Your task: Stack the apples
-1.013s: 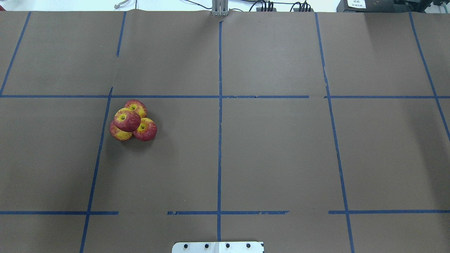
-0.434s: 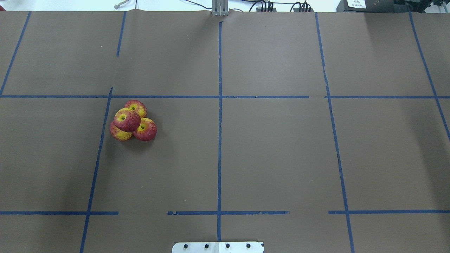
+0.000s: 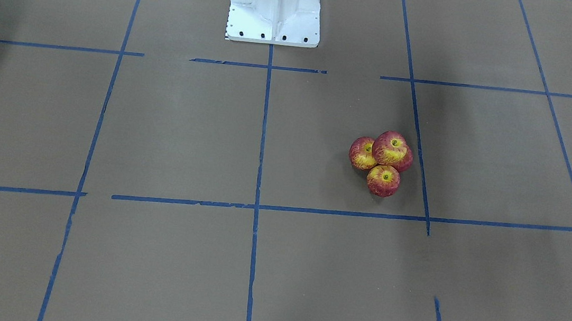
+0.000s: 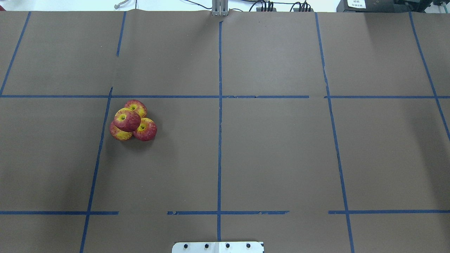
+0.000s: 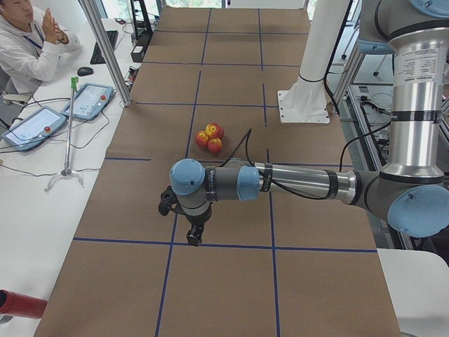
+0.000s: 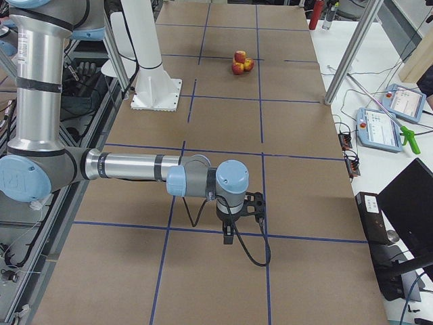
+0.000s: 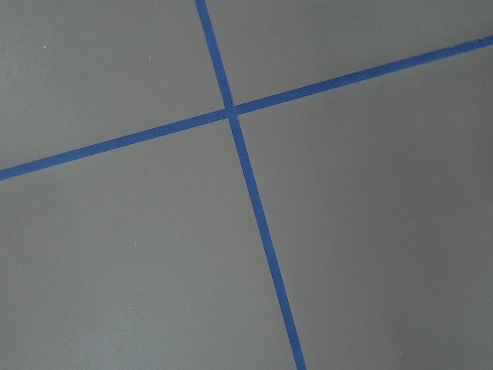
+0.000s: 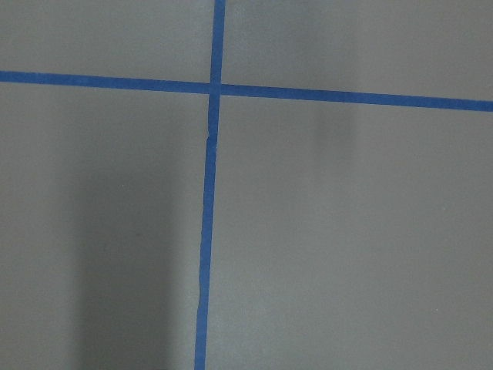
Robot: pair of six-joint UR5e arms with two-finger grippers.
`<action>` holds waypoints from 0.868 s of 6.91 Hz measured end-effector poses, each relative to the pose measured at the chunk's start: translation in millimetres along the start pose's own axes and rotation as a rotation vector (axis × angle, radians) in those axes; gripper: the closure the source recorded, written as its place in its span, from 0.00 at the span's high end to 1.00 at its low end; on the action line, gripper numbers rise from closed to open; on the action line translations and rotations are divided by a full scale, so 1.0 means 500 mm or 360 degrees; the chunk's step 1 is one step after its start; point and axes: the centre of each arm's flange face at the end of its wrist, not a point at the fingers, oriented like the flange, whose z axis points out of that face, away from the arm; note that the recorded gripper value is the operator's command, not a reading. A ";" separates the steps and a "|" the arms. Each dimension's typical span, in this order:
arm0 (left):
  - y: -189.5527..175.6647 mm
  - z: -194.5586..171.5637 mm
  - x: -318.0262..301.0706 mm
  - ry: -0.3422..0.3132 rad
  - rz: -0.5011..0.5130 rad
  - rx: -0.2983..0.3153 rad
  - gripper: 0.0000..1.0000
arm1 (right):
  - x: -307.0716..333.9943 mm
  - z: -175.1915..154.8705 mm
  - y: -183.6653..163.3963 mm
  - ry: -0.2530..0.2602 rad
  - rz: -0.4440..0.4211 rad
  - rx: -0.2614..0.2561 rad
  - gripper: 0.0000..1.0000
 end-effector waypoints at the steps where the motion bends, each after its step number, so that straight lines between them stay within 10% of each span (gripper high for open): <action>1: 0.005 -0.008 -0.012 -0.0004 -0.0062 0.0015 1.00 | 0.000 0.000 0.000 0.0000 -0.0001 0.0000 1.00; 6: -0.039 -0.040 -0.003 -0.0027 -0.0040 0.0066 1.00 | 0.000 0.000 0.000 0.0000 0.0000 0.0000 1.00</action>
